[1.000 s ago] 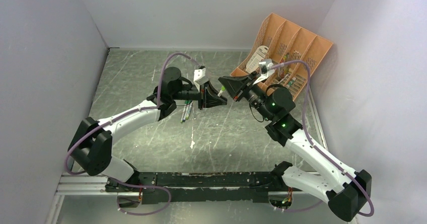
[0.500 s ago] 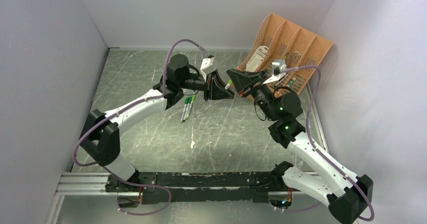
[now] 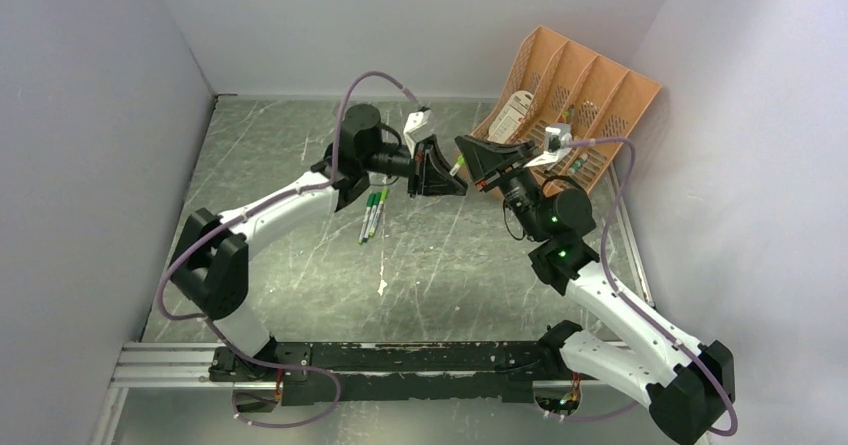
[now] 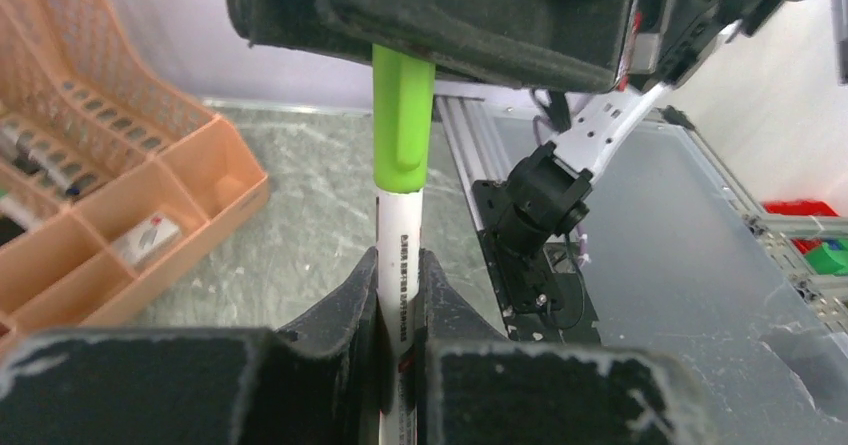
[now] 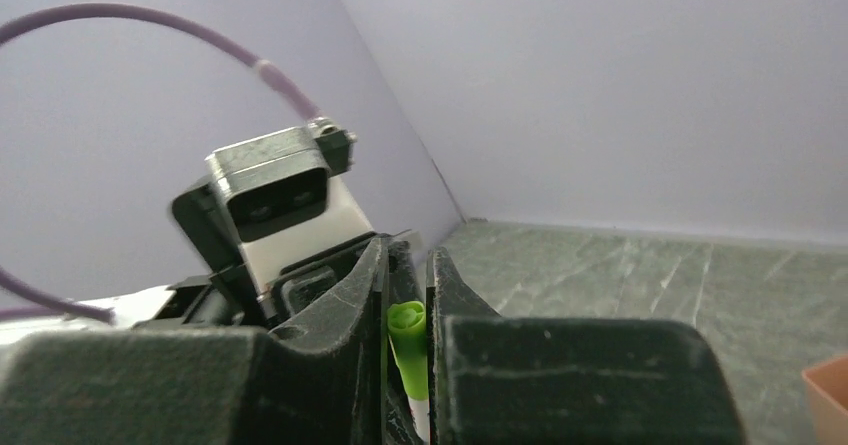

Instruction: Insert the pens into the pen caps

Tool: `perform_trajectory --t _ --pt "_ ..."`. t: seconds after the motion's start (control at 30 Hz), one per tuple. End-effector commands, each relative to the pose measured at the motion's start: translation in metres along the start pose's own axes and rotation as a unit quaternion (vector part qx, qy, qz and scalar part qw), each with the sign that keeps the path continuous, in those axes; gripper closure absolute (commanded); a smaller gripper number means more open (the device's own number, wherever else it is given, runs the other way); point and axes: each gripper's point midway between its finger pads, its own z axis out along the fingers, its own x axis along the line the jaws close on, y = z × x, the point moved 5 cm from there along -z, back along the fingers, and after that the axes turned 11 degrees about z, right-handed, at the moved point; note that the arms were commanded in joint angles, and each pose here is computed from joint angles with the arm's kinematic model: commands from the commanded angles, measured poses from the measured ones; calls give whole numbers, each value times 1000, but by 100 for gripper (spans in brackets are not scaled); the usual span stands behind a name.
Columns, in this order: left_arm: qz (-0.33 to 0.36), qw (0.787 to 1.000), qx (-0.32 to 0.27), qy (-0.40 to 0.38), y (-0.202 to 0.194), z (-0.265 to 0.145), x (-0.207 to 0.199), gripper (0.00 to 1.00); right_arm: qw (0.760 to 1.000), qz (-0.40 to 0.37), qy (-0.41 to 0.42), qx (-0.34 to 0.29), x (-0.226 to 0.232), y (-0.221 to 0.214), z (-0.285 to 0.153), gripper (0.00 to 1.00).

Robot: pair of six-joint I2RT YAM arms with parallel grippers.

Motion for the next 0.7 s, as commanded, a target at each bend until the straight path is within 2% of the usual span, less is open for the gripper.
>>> perform_trajectory --t 0.0,0.03,0.1,0.17,0.27,0.33,0.43,0.5,0.63,0.67 --pt "107 972 -73 194 45 -25 17 93 972 37 -94 211 -29 -80 -34 96" --pt "84 968 -52 231 18 -34 18 93 975 31 -110 192 -28 -69 -30 88" --pt "41 949 -3 313 -22 -55 26 93 977 20 -165 134 -33 -44 -27 63" --pt "-17 915 58 398 -65 -79 34 93 974 10 -210 85 -39 -23 -31 50" --pt "-78 870 132 469 -120 -106 38 92 966 -12 -252 50 -49 -8 -39 47" --pt "-108 839 170 506 -150 -119 40 85 959 -16 -278 62 -59 -12 -42 47" --pt "-151 801 206 541 -183 -131 44 80 953 -1 -288 97 -67 -30 -41 46" --pt "-179 786 230 545 -202 -131 47 76 949 15 -290 124 -72 -46 -42 46" --pt "-211 777 257 535 -223 -127 52 60 943 41 -291 155 -79 -66 -48 45" --pt "-214 775 262 534 -226 -126 55 59 943 45 -291 158 -80 -69 -49 45"
